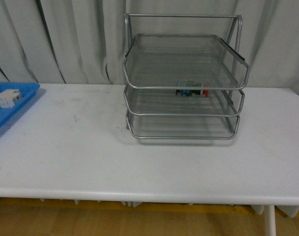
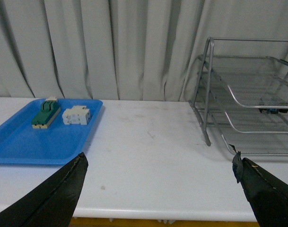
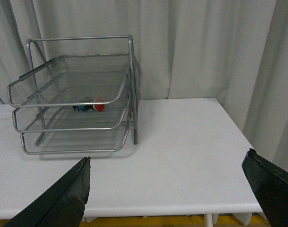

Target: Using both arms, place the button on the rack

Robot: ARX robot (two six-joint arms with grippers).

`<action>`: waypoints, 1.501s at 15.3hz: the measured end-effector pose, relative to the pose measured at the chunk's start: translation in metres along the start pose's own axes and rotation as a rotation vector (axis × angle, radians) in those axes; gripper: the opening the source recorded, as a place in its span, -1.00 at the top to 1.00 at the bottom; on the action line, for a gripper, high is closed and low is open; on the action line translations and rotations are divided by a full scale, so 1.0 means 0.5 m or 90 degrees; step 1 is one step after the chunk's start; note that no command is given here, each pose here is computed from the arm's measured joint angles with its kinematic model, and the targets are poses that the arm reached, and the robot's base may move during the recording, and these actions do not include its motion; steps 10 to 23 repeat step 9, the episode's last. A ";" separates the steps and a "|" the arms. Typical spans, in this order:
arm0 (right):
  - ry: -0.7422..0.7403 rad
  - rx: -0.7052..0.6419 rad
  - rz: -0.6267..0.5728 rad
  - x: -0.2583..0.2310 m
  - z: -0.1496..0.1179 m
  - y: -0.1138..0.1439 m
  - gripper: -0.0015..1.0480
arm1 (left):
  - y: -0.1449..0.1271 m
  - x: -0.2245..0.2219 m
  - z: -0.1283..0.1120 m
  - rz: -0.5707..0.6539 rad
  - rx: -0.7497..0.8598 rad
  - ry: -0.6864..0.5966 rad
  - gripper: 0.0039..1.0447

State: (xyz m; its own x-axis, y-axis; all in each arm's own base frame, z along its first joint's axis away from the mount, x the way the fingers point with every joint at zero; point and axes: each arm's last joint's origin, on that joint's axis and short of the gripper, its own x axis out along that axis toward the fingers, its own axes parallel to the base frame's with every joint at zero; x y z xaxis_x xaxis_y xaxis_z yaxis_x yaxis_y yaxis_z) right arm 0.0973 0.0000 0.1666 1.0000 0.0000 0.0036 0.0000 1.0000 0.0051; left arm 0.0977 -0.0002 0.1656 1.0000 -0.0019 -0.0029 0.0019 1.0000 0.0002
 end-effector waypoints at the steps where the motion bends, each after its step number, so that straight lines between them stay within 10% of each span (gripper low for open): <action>1: 0.000 0.000 0.000 0.000 0.000 0.000 -0.86 | 0.000 0.000 0.000 0.000 0.000 0.000 -0.88; 23: 0.000 0.000 0.000 0.000 0.000 0.000 -0.87 | 0.000 0.000 0.000 0.000 0.000 0.000 -0.88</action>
